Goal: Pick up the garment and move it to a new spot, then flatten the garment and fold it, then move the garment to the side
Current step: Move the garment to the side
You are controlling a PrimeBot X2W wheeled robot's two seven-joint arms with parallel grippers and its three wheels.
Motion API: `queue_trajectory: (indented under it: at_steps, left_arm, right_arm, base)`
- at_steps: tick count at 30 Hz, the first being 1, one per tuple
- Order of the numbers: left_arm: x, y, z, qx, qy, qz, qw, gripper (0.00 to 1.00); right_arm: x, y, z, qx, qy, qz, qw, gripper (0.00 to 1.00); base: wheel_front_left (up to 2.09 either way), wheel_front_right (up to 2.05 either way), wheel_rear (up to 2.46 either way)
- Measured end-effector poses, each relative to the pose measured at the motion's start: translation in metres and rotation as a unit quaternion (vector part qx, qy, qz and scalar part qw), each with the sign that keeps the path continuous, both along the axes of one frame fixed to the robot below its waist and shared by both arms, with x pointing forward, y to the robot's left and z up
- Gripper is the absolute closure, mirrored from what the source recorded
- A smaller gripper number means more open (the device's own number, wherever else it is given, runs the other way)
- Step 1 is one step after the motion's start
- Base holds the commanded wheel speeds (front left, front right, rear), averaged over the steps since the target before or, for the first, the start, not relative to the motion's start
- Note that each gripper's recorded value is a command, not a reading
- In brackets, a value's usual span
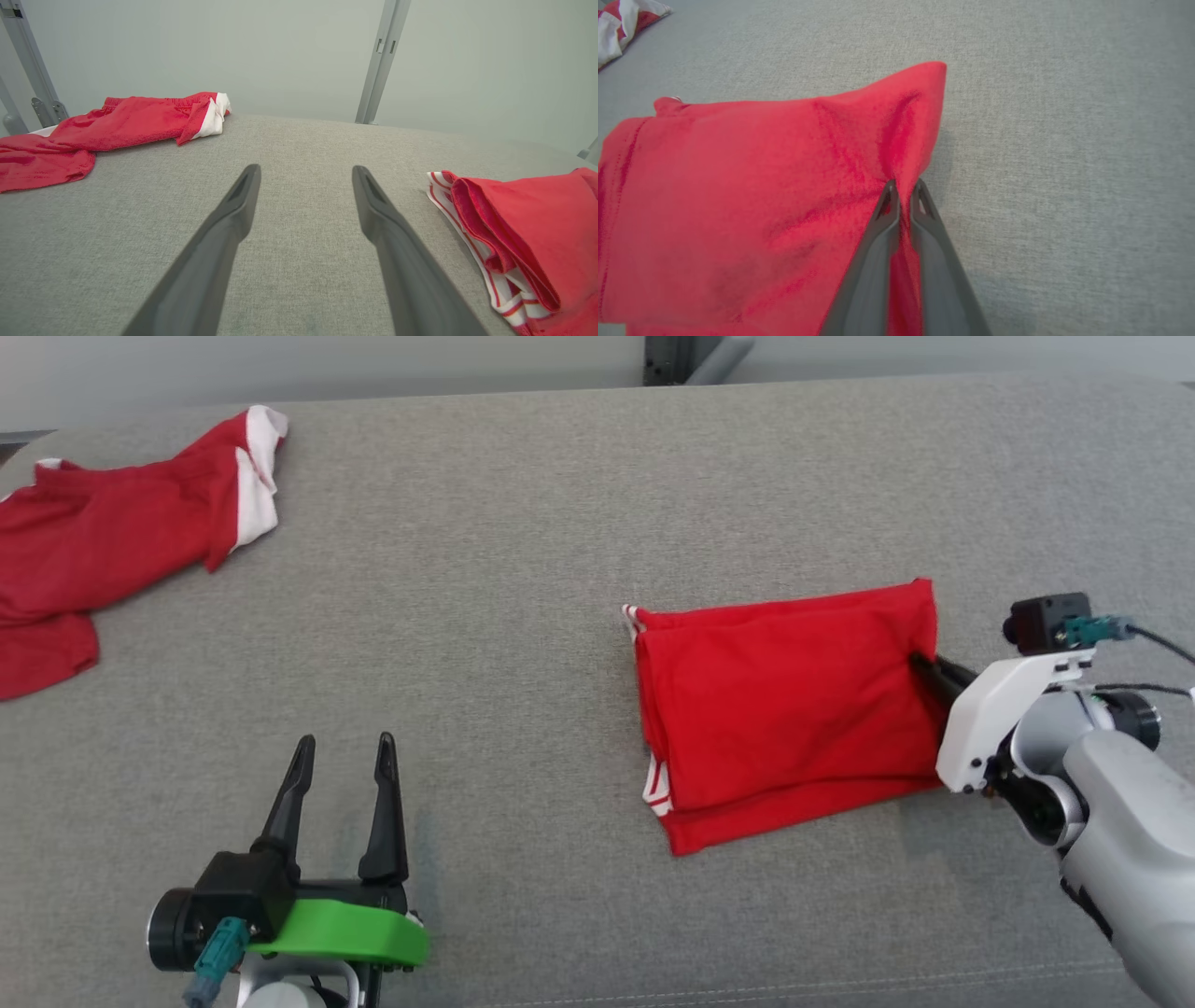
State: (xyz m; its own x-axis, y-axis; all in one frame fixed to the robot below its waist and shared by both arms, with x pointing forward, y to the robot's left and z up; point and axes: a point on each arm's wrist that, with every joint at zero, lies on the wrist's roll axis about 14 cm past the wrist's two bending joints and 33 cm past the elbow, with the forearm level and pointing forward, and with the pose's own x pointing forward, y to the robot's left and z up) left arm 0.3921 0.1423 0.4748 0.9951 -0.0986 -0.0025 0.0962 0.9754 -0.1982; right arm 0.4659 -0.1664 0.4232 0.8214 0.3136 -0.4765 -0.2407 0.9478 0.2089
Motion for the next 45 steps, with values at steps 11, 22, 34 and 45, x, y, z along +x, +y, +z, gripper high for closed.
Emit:
queue_trajectory:
  at_steps: [11, 22, 34, 45]
  left_arm:
    - [0.043, -0.054, 0.002, 0.006, -0.023, -0.086, 0.996, 0.00]
    - [0.069, -0.120, -0.016, -0.007, -0.020, -0.181, 0.983, 0.00]
    - [0.075, -0.131, -0.037, -0.010, -0.002, -0.202, 0.979, 0.00]
    - [0.082, -0.104, -0.036, 0.018, -0.006, -0.178, 0.984, 0.00]
  right_arm:
    - [0.017, -0.094, 0.038, -0.056, -0.048, -0.095, 0.993, 1.00]
    - [0.003, -0.161, 0.039, -0.093, -0.046, -0.176, 0.979, 1.00]
    - [0.024, -0.184, 0.044, -0.115, -0.061, -0.206, 0.970, 1.00]
    - [0.050, -0.229, 0.044, -0.163, -0.057, -0.258, 0.951, 1.00]
  base:
    - [0.00, 0.00, 0.00]
    - [0.00, 0.00, 0.00]
    - [0.00, 0.00, 0.00]
    - [0.00, 0.00, 0.00]
